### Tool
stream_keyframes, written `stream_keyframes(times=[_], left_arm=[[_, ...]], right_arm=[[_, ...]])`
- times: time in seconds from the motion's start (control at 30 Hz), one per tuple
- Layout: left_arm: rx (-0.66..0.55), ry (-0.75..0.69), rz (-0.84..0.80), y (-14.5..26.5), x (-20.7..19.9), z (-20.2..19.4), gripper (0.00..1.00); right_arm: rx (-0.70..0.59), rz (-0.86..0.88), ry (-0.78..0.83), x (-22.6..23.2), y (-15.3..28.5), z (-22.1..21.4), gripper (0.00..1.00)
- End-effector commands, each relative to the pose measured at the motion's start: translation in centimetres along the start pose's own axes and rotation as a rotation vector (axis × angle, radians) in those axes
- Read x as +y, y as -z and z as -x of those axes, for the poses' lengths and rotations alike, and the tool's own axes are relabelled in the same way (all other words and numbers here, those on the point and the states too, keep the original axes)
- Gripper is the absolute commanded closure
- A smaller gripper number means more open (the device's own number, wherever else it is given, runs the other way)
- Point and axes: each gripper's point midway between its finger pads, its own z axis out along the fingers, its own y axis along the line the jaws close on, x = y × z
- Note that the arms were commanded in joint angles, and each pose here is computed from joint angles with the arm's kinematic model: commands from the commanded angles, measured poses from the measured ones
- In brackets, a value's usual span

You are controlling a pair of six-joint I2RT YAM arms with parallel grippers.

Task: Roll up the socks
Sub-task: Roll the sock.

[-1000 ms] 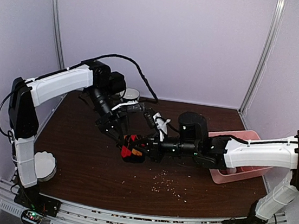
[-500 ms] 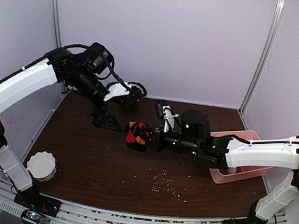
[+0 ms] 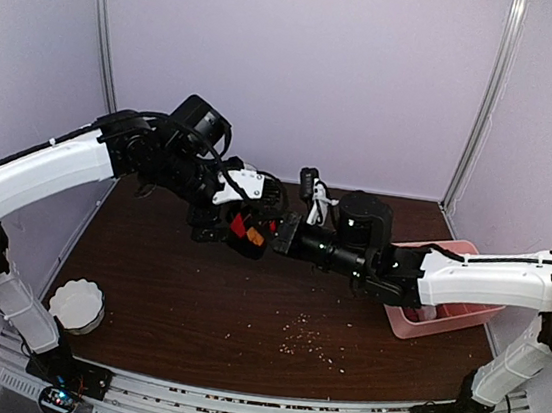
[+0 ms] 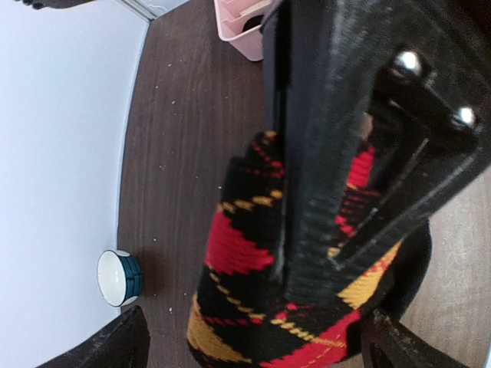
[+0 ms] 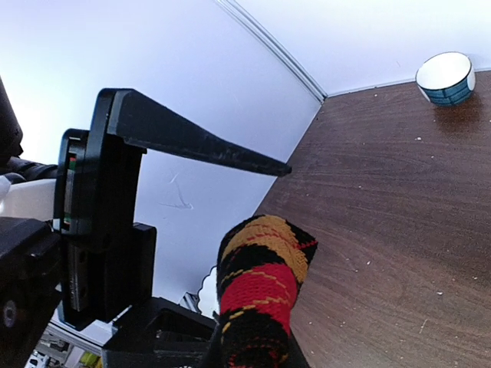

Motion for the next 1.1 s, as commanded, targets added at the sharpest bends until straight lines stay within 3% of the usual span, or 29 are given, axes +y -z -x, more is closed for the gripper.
stream_keyframes(times=[0.0, 0.47, 0.57, 0.63, 0.73, 0.8, 0.9, 1.0, 1.07], left_arm=[[-0.028, -0.023, 0.122, 0.8, 1.9, 1.3, 0.02], [0.081, -0.112, 0.290, -0.5, 2.9, -0.6, 0.04], [0.101, -0.138, 0.350, -0.4, 3.8, -0.7, 0.16], [0.110, -0.142, 0.384, -0.3, 4.4, -0.6, 0.33], [0.113, -0.134, 0.404, -0.2, 4.8, -0.6, 0.49], [0.122, -0.138, 0.398, -0.4, 4.7, -0.7, 0.51], [0.126, -0.127, 0.409, -0.2, 4.8, -0.9, 0.42], [0.155, -0.146, 0.402, -0.5, 4.7, -1.2, 0.43], [0.134, -0.154, 0.375, -0.5, 4.0, -1.0, 0.49]], right_arm=[[-0.047, 0.051, -0.080, 2.0, -0.3, 1.3, 1.00], [-0.032, 0.091, -0.230, 2.0, -1.3, 0.2, 1.00], [-0.018, 0.090, -0.258, 2.1, -1.8, 0.0, 1.00], [-0.007, 0.085, -0.273, 1.9, -2.1, -0.3, 1.00], [-0.006, 0.088, -0.296, 1.8, -2.4, -0.4, 1.00], [-0.007, 0.094, -0.310, 1.7, -2.6, -0.5, 1.00], [-0.015, 0.103, -0.341, 1.5, -2.6, -0.5, 1.00], [-0.028, 0.117, -0.387, 1.2, -2.6, -0.4, 1.00], [-0.024, 0.135, -0.405, 1.3, -2.9, -0.4, 0.95]])
